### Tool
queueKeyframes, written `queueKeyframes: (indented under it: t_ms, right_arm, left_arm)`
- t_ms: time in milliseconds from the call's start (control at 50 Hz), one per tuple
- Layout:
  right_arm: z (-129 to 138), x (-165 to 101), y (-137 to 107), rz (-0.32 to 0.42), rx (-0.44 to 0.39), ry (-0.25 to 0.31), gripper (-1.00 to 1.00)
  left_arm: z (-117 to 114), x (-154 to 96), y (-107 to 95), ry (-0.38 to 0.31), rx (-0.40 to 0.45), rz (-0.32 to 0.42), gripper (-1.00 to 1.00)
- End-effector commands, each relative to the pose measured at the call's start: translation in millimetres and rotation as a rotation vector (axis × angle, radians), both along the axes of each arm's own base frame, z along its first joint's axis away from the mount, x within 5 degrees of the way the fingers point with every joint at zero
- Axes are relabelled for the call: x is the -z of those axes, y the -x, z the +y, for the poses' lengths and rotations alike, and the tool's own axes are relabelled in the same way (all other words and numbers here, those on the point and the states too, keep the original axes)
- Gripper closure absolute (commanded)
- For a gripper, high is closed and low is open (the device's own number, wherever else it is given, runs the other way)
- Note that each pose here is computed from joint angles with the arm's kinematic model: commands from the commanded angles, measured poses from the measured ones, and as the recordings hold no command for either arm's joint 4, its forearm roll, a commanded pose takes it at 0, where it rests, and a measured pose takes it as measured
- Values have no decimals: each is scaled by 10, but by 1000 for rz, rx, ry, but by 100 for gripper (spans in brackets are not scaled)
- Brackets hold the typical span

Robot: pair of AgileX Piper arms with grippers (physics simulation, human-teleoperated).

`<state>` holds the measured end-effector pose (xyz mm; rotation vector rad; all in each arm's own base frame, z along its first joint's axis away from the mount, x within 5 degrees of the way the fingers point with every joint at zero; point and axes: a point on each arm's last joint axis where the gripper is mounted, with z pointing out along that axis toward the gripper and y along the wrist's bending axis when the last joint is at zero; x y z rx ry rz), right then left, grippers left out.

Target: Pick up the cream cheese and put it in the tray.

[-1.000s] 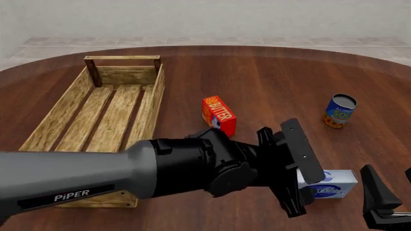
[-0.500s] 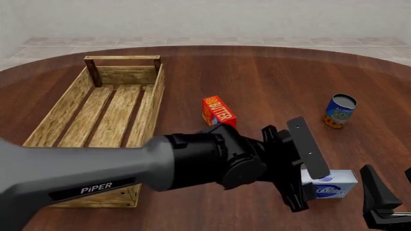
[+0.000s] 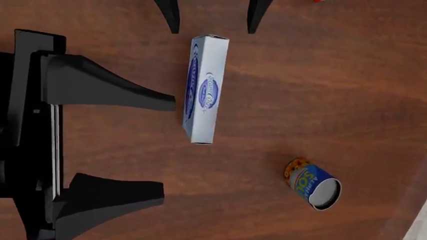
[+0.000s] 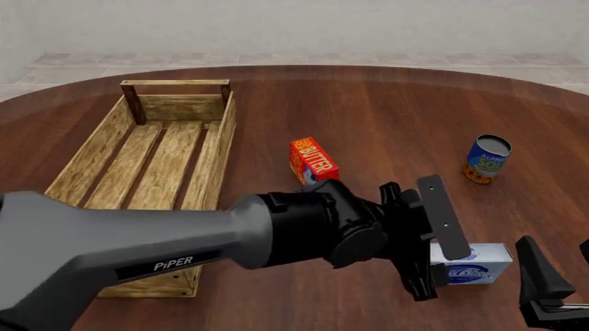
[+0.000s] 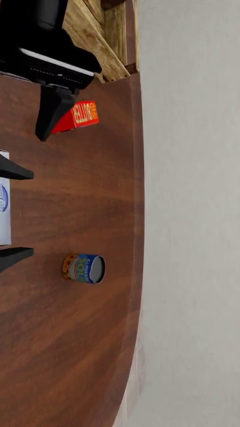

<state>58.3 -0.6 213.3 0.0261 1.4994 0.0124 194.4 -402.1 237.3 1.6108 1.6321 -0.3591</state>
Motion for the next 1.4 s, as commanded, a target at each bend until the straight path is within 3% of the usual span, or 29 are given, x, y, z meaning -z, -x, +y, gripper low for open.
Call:
queueKeyframes:
  t_ms: [20,100,160,300,600,1260,1400]
  right_arm:
    - [0,1,-3,2,0,-2,-100]
    - [0,1,-4,3,1,-2,-100]
    - [-1,2,-5,3,1,-3,-100]
    - [0,3,-10,6,-1,-5,-100]
    - [2,4,-17,9,-4,-6,-100]
    - [3,6,-30,15,-6,-10,-100]
    - [3,7,-34,17,-7,-11,-100]
  left_arm:
    - [-23,98,-119,-22,-6,-9,-100]
    - [-35,129,-123,-25,-5,-8,-100]
    - [-105,72,-13,-6,-2,16,-100]
    - [-125,113,-35,-6,-1,11,-100]
    - [-170,376,-24,-27,2,24,-100]
    - [-200,583,-250,-58,-28,28,-100]
    - [-223,619,-224,-58,-24,31,-100]
